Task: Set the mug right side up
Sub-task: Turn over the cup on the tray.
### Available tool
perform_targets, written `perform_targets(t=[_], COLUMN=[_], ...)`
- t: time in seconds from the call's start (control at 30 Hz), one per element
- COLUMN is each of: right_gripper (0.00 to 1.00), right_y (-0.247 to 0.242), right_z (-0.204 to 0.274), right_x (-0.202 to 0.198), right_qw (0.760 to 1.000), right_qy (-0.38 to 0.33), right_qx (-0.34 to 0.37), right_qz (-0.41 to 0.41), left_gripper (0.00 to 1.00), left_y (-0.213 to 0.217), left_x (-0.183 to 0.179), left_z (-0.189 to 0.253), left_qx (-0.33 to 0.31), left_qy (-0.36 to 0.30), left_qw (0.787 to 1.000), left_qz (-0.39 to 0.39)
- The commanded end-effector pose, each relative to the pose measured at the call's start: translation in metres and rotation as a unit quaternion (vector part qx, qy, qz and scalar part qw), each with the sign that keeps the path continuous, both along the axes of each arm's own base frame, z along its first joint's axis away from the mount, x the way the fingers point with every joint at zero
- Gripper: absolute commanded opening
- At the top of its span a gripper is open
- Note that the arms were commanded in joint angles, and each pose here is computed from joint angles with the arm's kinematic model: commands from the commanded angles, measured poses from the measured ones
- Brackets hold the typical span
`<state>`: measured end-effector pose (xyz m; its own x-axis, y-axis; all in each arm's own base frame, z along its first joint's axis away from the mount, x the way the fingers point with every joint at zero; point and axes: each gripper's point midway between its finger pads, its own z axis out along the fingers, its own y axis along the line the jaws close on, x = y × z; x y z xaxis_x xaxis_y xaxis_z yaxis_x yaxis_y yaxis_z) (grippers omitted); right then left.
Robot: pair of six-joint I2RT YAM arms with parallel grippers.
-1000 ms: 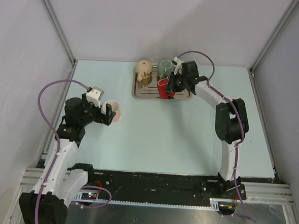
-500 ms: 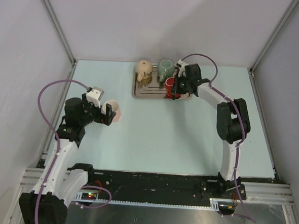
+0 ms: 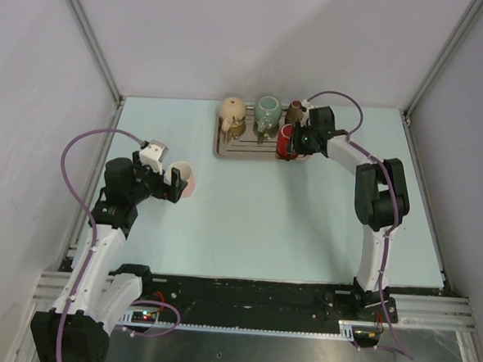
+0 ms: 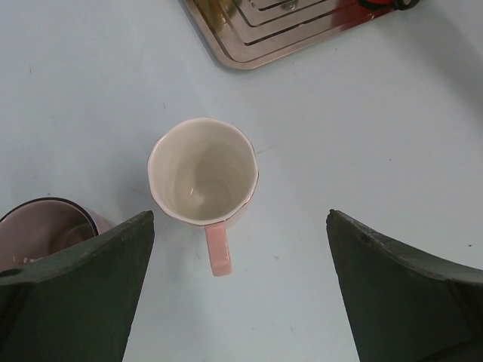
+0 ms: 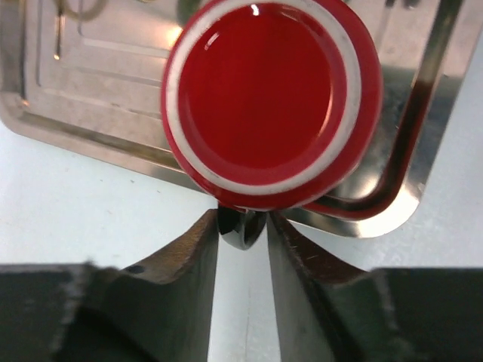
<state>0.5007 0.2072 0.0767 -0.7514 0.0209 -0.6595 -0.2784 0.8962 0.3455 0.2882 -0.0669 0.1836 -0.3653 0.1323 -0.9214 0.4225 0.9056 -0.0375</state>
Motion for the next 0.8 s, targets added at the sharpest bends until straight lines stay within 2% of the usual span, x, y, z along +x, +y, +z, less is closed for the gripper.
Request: perform_targets(t=[0.0,0.07,0.2,0.43,0.77], right_gripper=[0.43,0.49,0.54,0.55,0.54], right_y=[-0.017,-0.02,-0.024,-0.015,-0.013], right_z=[0.02,0.02,0.02,0.028,0.015], right_x=[0.007,0.008,0.01,0.017,0.021], right_qw=[0.999,0.997,0.995,0.992,0.984], right_qy=[-0.021,-0.021,-0.023,-0.035,-0.018], right_qx=[-0.041,-0.059,-0.082,-0.117,-0.171], right_qz=[-0.027,-0.033,-0.042,-0.042,-0.045], left_gripper=[1.0,1.0,1.0,1.0,1.0], left_y=[-0.002,-0.002,-0.002,-0.002,-0.002], left_x=[0.001,0.001,0.001,0.0,0.0], left_z=[0.01,0.01,0.01,0.011,0.011], left_qx=[-0.001,-0.001,-0.001,-0.002,-0.001], left_qy=[-0.025,-0.025,-0.026,-0.027,-0.028], left_qw=[1.0,1.0,1.0,1.0,1.0], left_qz=[-0.01,-0.01,-0.01,-0.009,-0.01])
